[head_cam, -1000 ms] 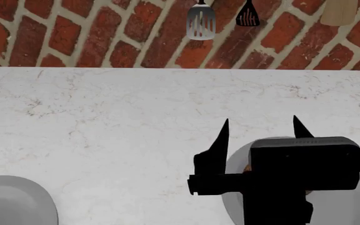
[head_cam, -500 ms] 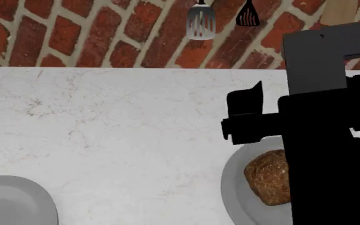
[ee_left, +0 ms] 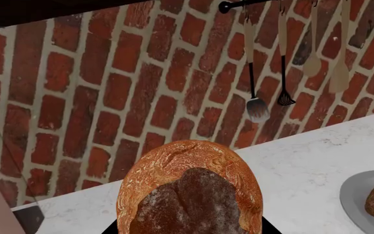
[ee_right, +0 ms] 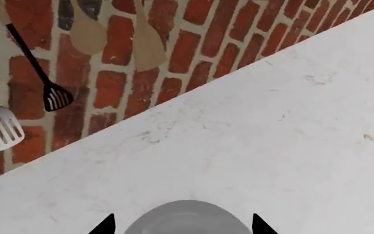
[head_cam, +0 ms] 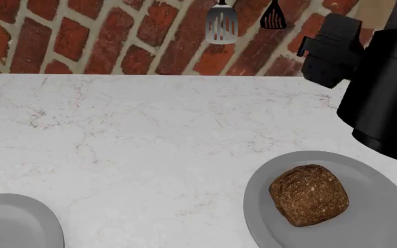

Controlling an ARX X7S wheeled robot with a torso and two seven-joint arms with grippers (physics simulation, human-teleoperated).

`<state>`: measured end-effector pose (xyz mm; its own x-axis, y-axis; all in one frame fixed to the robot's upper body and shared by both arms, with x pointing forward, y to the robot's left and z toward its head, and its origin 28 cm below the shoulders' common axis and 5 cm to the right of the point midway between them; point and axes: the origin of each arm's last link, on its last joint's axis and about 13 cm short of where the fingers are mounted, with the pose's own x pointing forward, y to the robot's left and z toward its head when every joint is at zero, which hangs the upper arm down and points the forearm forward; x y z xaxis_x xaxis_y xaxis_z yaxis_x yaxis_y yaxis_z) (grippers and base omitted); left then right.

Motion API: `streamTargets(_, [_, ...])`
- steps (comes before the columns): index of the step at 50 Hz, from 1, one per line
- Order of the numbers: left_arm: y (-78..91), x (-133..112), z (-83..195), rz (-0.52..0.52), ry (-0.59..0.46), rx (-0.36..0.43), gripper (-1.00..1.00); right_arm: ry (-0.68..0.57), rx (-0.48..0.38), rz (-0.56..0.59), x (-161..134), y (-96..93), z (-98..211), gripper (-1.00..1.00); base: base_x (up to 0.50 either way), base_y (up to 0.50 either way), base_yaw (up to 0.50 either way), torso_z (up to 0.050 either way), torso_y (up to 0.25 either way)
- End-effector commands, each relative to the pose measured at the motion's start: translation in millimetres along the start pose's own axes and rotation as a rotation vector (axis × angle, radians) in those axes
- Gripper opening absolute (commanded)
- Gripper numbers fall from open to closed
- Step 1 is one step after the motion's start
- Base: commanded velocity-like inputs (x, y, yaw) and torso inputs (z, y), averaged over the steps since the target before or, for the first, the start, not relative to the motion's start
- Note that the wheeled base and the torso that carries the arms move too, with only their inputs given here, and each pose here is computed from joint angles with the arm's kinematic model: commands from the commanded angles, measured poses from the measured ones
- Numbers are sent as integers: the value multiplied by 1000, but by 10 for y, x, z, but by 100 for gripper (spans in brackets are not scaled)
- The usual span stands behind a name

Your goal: Place all breads on the cutting board.

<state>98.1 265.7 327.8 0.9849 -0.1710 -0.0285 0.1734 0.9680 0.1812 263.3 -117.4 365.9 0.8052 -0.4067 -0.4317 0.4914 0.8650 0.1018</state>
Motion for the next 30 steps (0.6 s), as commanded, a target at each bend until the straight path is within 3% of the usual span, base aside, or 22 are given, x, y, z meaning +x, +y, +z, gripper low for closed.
streamTargets(1, [22,42,-136,9,12,-20,-100,123,158,-245,374,-17,-115,100,0,0,0,0,0])
streamTargets(20, [40,154,-232,1,37,-13,-100,246,91,-144,540,176,-485,100,0,0,0,0,0])
streamTargets(23, [37,121,-176,2,33,-10,-100,267,92,-119,545,193,-508,100,0,0,0,0,0])
streamTargets(24, [36,124,-172,2,33,-9,-100,291,130,-120,560,208,-509,100,0,0,0,0,0])
streamTargets(30, [13,113,-134,-2,24,-3,-100,316,113,-73,601,268,-534,100,0,0,0,0,0])
